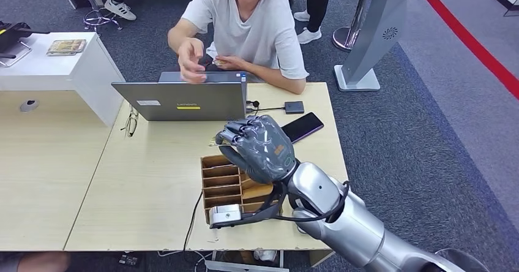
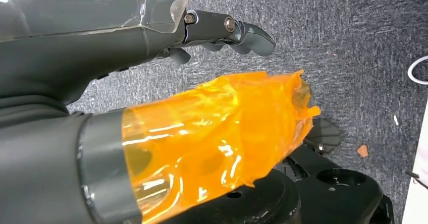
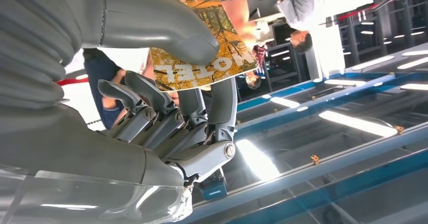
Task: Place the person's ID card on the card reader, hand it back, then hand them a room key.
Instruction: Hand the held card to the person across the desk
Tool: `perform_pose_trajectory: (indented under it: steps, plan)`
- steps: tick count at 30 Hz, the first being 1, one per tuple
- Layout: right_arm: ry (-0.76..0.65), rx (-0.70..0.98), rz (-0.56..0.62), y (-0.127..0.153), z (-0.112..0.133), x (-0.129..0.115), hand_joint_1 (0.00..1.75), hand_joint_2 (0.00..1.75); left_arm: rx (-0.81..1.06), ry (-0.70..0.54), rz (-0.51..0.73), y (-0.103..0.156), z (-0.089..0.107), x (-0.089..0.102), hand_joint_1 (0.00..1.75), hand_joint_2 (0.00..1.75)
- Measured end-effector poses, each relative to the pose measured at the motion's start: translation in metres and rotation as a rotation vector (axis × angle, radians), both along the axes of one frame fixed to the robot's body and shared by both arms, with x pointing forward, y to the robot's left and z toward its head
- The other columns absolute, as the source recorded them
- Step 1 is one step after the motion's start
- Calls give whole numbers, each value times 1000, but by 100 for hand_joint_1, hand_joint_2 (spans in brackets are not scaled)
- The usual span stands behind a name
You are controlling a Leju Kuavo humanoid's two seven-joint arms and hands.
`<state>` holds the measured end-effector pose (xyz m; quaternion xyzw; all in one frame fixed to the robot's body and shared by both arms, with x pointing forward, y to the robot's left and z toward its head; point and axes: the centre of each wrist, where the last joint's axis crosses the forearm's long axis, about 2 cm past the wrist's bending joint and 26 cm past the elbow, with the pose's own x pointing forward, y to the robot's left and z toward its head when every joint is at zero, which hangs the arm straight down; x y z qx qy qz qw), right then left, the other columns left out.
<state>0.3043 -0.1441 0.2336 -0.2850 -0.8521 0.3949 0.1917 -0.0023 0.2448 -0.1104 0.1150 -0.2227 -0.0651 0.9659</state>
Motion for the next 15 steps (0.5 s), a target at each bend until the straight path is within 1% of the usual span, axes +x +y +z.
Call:
perform_pose_trajectory:
  steps: [15]
  plan:
    - [31, -36, -9, 30, 21, 23, 175, 175, 18, 0, -31, 7, -1, 3, 0, 0]
